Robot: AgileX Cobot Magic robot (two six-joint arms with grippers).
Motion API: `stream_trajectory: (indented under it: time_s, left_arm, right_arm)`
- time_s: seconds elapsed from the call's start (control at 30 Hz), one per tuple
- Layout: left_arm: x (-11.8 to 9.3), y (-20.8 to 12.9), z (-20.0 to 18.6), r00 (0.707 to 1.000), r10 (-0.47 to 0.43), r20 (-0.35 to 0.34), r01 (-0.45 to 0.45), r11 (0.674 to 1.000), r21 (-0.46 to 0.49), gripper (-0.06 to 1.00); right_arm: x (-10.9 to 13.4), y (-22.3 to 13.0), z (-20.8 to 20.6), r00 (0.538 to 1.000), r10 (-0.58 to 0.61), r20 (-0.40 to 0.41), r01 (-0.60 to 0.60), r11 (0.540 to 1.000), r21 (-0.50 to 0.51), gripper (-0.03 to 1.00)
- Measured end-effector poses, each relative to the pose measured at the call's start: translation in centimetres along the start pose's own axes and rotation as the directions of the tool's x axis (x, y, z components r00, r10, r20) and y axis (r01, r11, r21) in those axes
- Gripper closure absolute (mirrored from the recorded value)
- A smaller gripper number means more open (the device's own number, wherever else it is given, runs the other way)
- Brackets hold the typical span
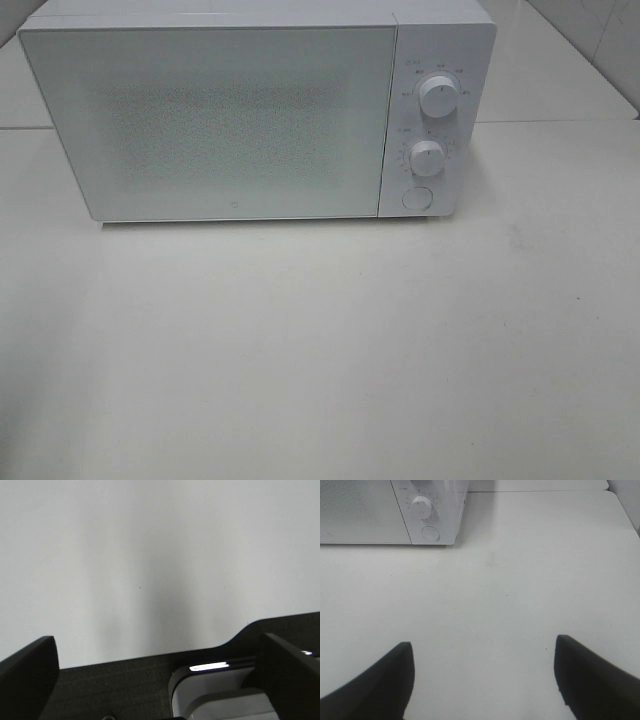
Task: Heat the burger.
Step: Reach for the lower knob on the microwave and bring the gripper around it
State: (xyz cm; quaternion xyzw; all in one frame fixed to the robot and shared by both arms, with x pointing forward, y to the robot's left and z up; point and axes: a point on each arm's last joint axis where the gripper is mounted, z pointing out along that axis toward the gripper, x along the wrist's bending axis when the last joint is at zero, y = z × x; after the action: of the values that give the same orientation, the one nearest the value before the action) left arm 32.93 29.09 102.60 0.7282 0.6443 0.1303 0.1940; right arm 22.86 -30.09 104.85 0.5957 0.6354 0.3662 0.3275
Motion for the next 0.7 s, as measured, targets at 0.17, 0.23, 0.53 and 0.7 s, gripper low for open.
stream_trajectory:
  time_s: [0.17,0.23,0.53,0.7]
  left_arm:
    - [-0.3,-1.4,-2.1,1.000,0.019,-0.023,-0.023,0.986,-0.166,-0.05]
    - [-0.4,-1.9,-2.6,0.999,0.023,-0.028,-0.028,0.978,-0.207,-0.05]
    - [-0.9,-3.7,-4.5,0.999,0.035,-0.041,-0.048,0.925,-0.378,-0.05]
    - [-1.1,-4.7,-5.3,0.998,0.038,-0.053,-0.057,0.889,-0.455,-0.05]
  right_arm:
    - [0.0,0.0,0.0,1.000,0.000,0.000,0.000,1.000,0.000,0.22]
    - [0.0,0.0,0.0,1.000,0.000,0.000,0.000,1.000,0.000,0.22]
    - [0.0,0.0,0.0,1.000,0.000,0.000,0.000,1.000,0.000,0.22]
    - [0.0,0.0,0.0,1.000,0.000,0.000,0.000,1.000,0.000,0.22]
